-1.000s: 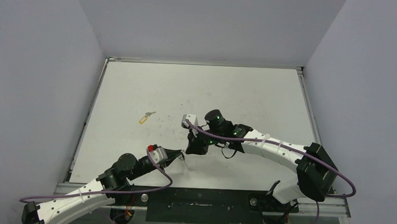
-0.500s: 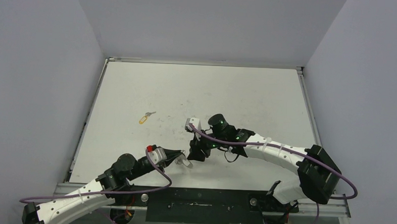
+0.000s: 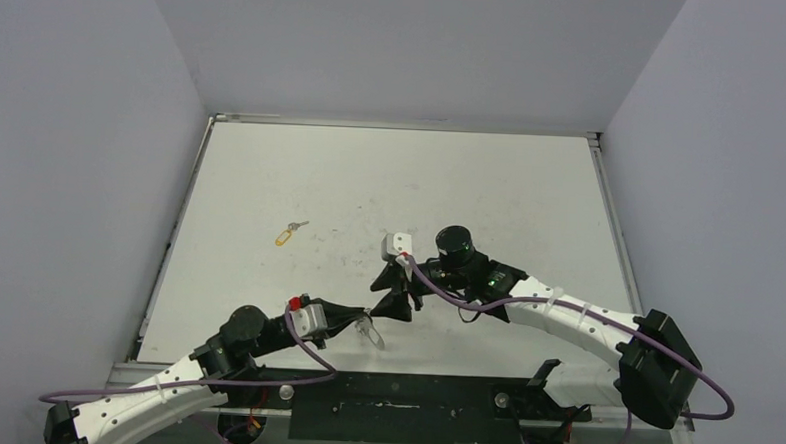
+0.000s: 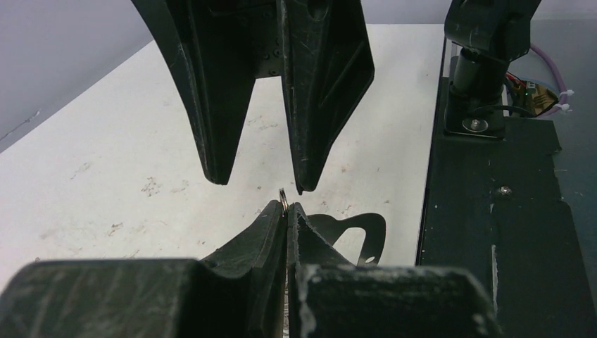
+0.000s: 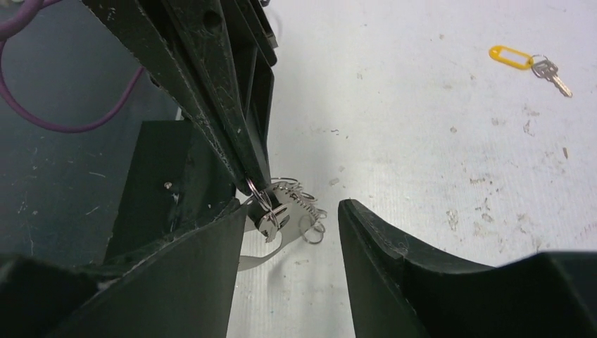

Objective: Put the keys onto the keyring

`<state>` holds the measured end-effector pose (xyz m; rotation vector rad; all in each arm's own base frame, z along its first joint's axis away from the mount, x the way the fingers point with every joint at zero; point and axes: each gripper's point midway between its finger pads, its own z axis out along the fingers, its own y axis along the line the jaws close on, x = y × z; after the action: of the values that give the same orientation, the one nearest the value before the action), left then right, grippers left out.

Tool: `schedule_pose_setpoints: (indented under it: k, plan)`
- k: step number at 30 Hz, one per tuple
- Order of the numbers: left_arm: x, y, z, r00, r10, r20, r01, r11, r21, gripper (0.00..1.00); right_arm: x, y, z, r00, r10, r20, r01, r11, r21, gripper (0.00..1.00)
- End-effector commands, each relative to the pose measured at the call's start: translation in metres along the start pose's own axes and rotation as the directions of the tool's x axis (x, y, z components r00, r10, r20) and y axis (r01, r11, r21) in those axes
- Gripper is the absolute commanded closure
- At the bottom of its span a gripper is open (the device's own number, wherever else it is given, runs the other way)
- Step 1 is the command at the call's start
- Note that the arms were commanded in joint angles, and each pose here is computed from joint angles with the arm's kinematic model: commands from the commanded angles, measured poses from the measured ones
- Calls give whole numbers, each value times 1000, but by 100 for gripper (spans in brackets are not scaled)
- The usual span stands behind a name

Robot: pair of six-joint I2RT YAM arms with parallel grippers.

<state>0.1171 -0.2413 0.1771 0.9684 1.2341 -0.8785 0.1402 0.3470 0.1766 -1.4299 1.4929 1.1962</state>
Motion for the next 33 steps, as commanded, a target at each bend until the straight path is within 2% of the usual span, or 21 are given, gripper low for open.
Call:
schedule_pose_setpoints:
  k: [1, 7, 16, 24, 25, 27, 29, 33]
  plan:
    - [-27, -5, 4, 994, 40, 104, -44, 998, 35, 100, -21, 9, 6, 991, -97, 92, 105, 991, -86, 51]
    - [-30, -5, 5, 993, 42, 115, -47, 998, 41, 100, -15, 12, 11, 993, -85, 85, 95, 988, -123, 65]
    - [-30, -4, 5, 992, 42, 117, -46, 998, 34, 100, -12, 14, 11, 994, -85, 72, 95, 985, -141, 100]
    - [-28, 4, 5, 994, 21, 106, -20, 1000, -13, 100, -11, 14, -1, 995, -97, 21, 98, 991, -94, 100]
    - [-27, 5, 4, 995, 17, 100, -15, 1000, -22, 94, -11, 13, -3, 995, -96, 6, 96, 992, -84, 100]
    - [-26, 11, 3, 997, 8, 77, -4, 998, -55, 76, -7, 11, -7, 996, -75, -52, 72, 996, -58, 100]
    - [-25, 17, 1, 999, -6, 50, 10, 996, -91, 65, -3, 7, -11, 991, -60, -118, 57, 998, -22, 100]
    - [-23, 24, -2, 1000, -18, 0, 18, 991, -131, 59, 0, -1, -18, 969, -40, -245, 56, 997, 59, 100]
